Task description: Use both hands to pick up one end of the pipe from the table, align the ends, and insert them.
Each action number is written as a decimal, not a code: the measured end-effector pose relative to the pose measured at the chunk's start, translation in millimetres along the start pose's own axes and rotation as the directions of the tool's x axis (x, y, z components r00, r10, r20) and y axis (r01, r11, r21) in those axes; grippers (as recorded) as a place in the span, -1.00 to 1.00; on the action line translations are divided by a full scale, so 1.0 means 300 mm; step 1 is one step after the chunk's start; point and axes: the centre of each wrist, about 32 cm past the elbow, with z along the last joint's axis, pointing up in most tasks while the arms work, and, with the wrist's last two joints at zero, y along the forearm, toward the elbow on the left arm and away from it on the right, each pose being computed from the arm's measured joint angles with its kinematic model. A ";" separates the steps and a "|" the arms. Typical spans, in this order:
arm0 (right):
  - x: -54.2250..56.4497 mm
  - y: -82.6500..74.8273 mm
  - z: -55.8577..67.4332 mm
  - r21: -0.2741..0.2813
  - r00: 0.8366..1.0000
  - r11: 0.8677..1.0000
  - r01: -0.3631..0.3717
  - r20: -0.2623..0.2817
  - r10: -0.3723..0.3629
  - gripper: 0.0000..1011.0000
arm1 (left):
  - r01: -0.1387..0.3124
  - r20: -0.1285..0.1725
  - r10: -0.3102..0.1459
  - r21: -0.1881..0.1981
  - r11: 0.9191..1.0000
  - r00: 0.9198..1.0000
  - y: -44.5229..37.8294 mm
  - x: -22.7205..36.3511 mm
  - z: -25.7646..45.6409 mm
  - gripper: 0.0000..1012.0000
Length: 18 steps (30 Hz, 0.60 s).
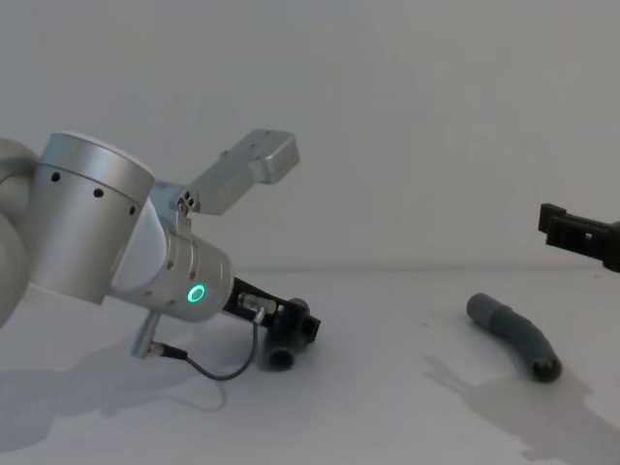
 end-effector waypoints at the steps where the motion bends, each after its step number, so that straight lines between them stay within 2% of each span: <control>1: 0.000 0.000 0.000 0.000 1.000 1.000 0.000 0.000 0.000 0.98 | 0.000 0.000 0.000 0.000 1.000 1.000 0.000 0.000 0.000 -0.05; 3: 0.000 0.000 0.000 0.000 1.000 1.000 0.000 0.000 0.000 0.98 | -0.001 0.000 0.001 0.000 1.000 1.000 0.000 0.000 -0.001 -0.12; 4: 0.000 0.000 0.000 0.000 1.000 1.000 0.000 0.000 0.000 0.98 | -0.001 0.001 0.001 0.000 1.000 1.000 0.000 0.000 -0.001 -0.25; 18: 0.000 0.000 0.000 0.000 1.000 1.000 0.000 0.000 0.000 0.98 | -0.003 0.002 0.003 0.001 1.000 1.000 -0.001 0.000 -0.003 -0.32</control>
